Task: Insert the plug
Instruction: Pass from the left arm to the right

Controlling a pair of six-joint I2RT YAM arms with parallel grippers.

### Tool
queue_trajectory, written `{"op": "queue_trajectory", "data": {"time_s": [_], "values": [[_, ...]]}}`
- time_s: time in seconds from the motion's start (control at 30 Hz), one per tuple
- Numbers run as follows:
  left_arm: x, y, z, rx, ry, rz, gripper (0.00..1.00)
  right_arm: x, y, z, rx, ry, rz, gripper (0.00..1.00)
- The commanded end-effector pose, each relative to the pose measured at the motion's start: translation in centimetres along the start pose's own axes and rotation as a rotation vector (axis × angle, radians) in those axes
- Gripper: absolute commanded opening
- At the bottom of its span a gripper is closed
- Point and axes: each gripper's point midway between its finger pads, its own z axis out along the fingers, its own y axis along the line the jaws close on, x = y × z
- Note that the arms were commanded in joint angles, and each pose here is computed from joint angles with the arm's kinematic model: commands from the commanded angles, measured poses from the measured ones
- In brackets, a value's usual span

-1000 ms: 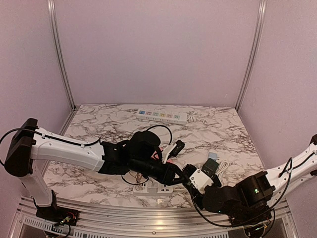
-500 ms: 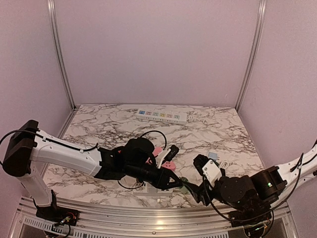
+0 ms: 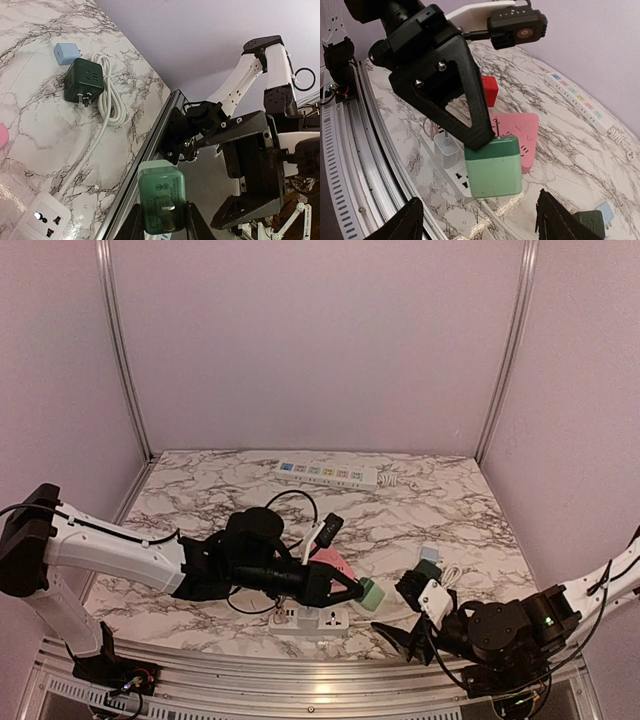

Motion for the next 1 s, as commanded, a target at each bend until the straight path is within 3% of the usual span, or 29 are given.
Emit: {"op": "queue_trajectory", "data": {"time_s": [0.0, 0.3, 0.5, 0.97], "values": [[-1.8, -1.8, -1.4, 0.086, -0.067, -0.011, 0.0, -0.9, 2.0, 0.2, -0.002, -0.038, -0.147, 0.72], [-2.1, -1.4, -2.7, 0.15, -0.079, -0.071, 0.0, -0.5, 2.5, 1.6, 0.253, 0.031, -0.421, 0.72], [-1.8, -1.4, -3.2, 0.206, -0.074, -0.115, 0.0, -0.9, 1.8, 2.0, 0.418, 0.053, -0.549, 0.78], [-1.5, -2.7, -4.1, 0.323, -0.042, -0.205, 0.0, -1.2, 1.9, 1.5, 0.326, 0.005, -0.764, 0.78]]}}
